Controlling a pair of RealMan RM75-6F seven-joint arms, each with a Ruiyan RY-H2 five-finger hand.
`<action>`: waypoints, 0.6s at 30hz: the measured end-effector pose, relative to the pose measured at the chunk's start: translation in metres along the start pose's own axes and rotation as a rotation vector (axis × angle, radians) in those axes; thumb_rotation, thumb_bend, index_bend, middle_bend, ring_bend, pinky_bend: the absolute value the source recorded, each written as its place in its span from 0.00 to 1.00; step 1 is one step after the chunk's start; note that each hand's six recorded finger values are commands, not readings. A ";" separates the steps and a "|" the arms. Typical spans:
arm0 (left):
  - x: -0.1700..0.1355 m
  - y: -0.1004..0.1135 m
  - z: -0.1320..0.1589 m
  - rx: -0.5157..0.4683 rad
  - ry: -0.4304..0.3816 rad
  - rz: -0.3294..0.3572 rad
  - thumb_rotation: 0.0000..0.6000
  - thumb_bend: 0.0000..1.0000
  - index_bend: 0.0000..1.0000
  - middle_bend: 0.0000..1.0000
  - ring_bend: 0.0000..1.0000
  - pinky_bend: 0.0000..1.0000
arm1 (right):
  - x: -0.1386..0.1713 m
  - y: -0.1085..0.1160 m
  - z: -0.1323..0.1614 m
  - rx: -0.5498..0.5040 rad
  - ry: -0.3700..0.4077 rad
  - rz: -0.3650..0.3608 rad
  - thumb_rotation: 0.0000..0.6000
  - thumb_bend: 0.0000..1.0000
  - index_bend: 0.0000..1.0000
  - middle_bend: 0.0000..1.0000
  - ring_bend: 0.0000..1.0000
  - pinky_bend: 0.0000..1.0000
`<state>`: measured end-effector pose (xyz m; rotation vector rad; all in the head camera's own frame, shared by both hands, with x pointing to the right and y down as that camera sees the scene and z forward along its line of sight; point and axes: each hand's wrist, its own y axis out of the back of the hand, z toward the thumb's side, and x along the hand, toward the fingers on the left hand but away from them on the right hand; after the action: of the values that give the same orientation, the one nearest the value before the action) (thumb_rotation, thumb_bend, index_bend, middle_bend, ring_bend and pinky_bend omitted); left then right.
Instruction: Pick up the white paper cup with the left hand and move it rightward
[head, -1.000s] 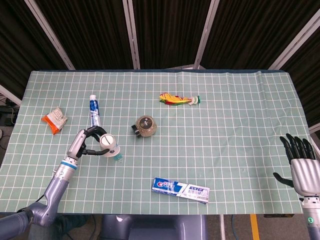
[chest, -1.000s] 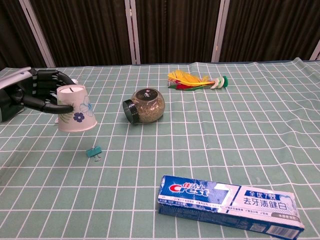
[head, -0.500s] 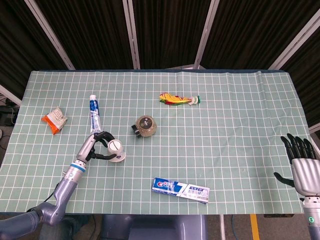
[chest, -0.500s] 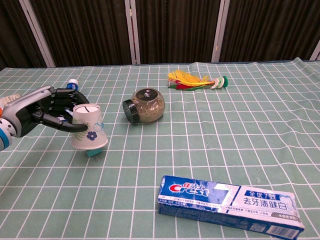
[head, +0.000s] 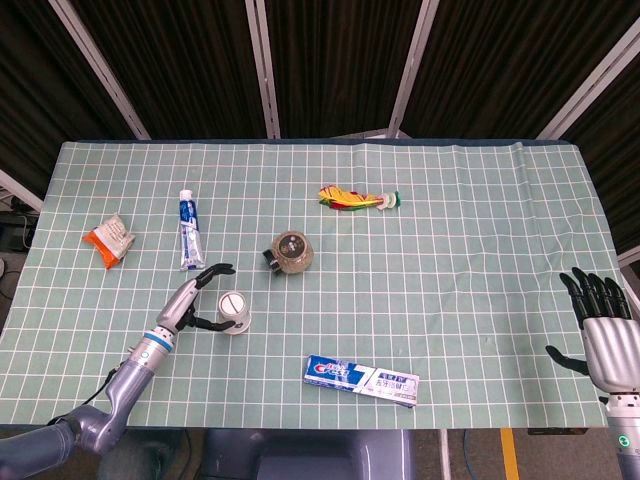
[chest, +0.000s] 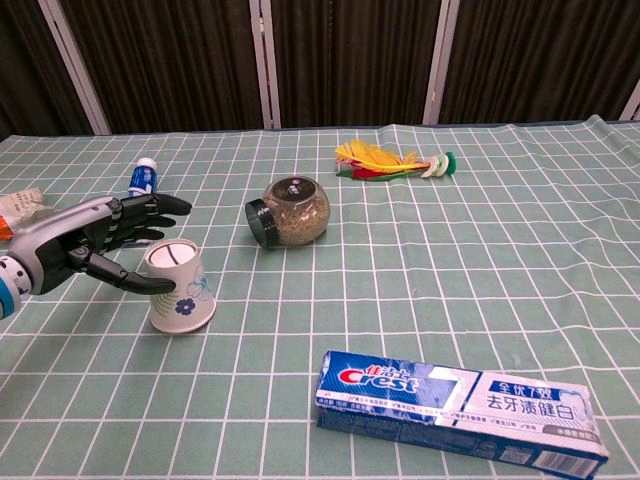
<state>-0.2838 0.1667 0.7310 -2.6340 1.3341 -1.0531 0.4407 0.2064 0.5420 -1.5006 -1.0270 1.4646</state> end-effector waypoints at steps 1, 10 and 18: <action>-0.002 0.001 0.001 0.001 -0.004 -0.001 1.00 0.00 0.01 0.00 0.00 0.00 | 0.000 0.000 0.000 -0.001 0.001 -0.001 1.00 0.00 0.00 0.00 0.00 0.00; -0.030 0.048 0.023 0.096 -0.093 0.087 1.00 0.00 0.00 0.00 0.00 0.00 | 0.003 0.003 0.005 -0.005 0.019 -0.008 1.00 0.00 0.00 0.00 0.00 0.00; -0.074 0.099 0.034 0.427 -0.111 0.270 1.00 0.00 0.00 0.00 0.00 0.00 | 0.005 0.006 0.008 -0.007 0.036 -0.019 1.00 0.00 0.00 0.00 0.00 0.00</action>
<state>-0.3657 0.1468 0.6346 -2.1064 1.2328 -1.0030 0.4324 0.2094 0.5345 -1.5131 -1.0235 1.4169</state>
